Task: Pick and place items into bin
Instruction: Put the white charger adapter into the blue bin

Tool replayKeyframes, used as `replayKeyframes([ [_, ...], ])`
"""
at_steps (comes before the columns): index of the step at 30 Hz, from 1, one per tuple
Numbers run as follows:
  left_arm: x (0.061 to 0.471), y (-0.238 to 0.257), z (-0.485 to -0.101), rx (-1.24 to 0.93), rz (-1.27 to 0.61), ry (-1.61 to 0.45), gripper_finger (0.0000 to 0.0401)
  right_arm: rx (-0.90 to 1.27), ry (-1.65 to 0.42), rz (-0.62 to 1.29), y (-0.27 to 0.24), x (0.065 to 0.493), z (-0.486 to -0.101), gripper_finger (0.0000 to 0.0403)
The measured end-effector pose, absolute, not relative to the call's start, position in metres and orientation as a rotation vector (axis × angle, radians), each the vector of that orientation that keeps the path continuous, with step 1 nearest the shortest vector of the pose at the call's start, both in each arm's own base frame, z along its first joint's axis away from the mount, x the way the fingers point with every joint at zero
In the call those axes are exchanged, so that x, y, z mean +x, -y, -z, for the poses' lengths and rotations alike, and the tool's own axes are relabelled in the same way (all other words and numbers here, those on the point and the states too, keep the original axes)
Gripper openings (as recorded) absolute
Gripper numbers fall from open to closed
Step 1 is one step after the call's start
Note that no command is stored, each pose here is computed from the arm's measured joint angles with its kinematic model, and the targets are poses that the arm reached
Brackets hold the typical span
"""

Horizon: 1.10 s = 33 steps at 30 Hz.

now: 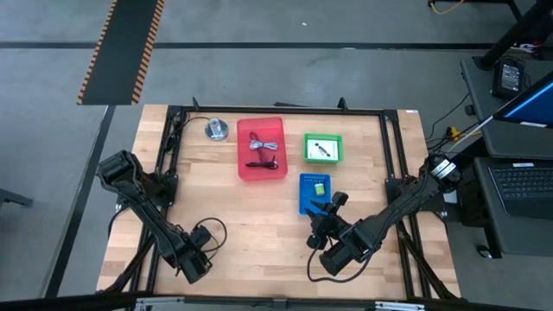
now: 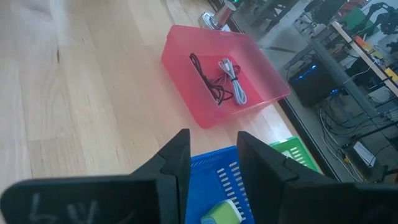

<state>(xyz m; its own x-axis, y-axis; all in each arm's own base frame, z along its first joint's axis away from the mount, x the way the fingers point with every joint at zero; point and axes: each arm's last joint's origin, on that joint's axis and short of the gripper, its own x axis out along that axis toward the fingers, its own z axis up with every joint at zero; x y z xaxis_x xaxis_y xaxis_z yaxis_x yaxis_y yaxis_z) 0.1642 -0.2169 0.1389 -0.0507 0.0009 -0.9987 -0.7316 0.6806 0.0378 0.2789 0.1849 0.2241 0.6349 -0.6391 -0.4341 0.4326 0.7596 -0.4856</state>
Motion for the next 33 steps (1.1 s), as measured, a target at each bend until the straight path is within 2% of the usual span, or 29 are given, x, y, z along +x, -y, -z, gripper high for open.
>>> replayKeyframes([
  [14, 0.167, 0.221, -0.168, -0.555, -0.757, -1.545, 0.0235, -0.343, -0.621, 0.625, -0.186, 0.280, -0.224, 0.0110],
  [21, 0.172, 0.229, -0.179, -0.639, -0.765, -1.506, 0.0235, -0.341, -0.619, 0.625, -0.186, 0.280, -0.224, 0.0110],
  [33, 0.150, 0.246, -0.181, -0.828, -0.948, -1.430, 0.0235, -0.336, -0.625, 0.620, -0.186, 0.280, -0.224, 0.0110],
])
